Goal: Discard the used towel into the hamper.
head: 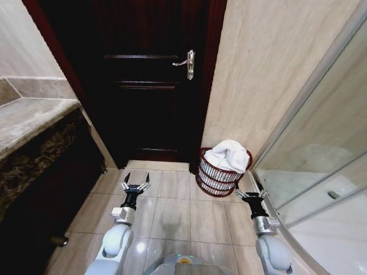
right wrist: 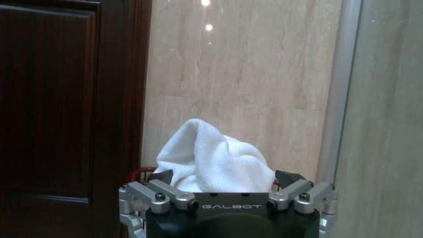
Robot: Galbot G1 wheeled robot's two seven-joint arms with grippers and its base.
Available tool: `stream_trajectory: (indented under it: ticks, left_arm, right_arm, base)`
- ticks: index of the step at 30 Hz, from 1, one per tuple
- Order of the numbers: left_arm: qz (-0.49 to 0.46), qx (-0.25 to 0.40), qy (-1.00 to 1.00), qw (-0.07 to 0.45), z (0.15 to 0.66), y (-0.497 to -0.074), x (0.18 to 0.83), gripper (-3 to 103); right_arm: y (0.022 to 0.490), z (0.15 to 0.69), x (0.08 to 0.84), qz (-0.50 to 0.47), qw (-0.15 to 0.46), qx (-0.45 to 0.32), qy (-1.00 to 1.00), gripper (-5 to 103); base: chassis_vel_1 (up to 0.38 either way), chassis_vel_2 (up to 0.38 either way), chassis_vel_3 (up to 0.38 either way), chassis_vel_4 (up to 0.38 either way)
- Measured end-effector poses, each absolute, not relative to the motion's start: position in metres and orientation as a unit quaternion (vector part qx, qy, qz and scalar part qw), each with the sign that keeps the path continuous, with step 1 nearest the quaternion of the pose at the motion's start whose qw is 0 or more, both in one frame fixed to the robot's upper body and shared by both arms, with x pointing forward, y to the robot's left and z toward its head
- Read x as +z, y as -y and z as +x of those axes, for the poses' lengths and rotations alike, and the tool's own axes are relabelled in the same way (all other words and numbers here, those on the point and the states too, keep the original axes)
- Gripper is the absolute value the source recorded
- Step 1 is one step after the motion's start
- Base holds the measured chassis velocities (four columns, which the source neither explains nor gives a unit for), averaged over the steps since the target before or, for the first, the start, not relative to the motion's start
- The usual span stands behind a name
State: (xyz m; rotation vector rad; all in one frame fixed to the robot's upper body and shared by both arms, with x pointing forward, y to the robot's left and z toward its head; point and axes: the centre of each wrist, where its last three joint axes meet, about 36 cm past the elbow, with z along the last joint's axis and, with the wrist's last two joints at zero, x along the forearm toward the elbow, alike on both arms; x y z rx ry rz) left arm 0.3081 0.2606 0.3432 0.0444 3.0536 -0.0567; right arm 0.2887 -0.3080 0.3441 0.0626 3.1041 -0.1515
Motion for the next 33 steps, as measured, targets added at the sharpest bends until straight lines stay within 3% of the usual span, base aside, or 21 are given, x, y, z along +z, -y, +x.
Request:
stream_trajectory:
  ticks: [16, 33]
  left_arm:
    - [0.023, -0.010, -0.999, 0.048, 0.301, -0.254, 0.348, 100]
    - [0.022, -0.010, -0.998, 0.060, 0.298, -0.261, 0.351, 100]
  right_arm:
    - [0.306, 0.279, 0.340, 0.025, 0.016, -0.045, -0.999, 100]
    - [0.298, 0.270, 0.349, 0.033, 0.027, -0.054, -0.998, 100]
  base:
    - [-0.011, 0.011, 0.010, -0.015]
    - [-0.126, 0.133, 0.136, -0.128]
